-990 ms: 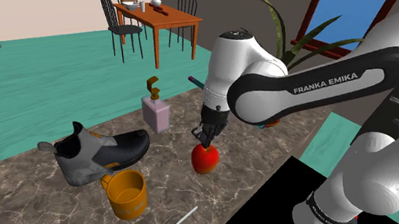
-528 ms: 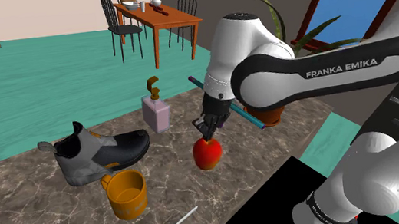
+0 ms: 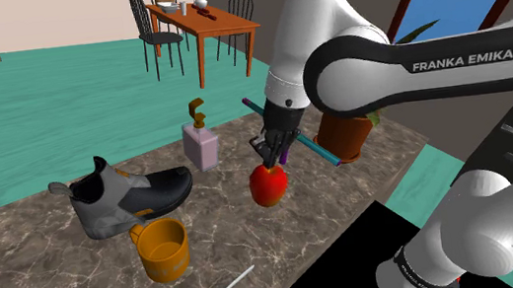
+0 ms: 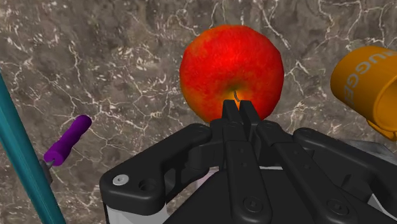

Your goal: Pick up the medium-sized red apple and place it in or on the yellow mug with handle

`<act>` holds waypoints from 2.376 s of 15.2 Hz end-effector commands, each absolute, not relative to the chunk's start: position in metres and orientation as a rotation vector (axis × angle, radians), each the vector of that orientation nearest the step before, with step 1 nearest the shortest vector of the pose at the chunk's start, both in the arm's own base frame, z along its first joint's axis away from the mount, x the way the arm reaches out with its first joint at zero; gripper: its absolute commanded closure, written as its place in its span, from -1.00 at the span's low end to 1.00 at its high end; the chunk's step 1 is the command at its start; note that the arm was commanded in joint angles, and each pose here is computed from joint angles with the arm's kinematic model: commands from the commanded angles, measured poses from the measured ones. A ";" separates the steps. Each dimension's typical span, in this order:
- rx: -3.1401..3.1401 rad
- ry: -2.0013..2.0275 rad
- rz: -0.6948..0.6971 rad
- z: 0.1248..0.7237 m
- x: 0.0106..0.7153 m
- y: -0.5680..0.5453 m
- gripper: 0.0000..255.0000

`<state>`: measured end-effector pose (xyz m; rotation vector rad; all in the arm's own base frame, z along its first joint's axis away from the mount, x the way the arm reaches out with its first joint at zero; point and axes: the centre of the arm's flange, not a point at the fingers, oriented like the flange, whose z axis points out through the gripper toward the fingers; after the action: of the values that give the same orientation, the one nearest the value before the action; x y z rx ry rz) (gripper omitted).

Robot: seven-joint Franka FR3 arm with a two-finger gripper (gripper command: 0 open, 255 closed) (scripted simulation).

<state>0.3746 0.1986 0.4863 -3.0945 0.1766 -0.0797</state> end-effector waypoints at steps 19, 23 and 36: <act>-3.095 0.177 -0.079 0.584 0.392 0.248 1.00; -3.095 0.177 -0.079 0.598 0.409 0.296 1.00; -3.095 0.177 -0.079 0.643 0.464 0.451 1.00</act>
<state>0.4600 0.4424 0.6403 -3.0937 0.1697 -0.0786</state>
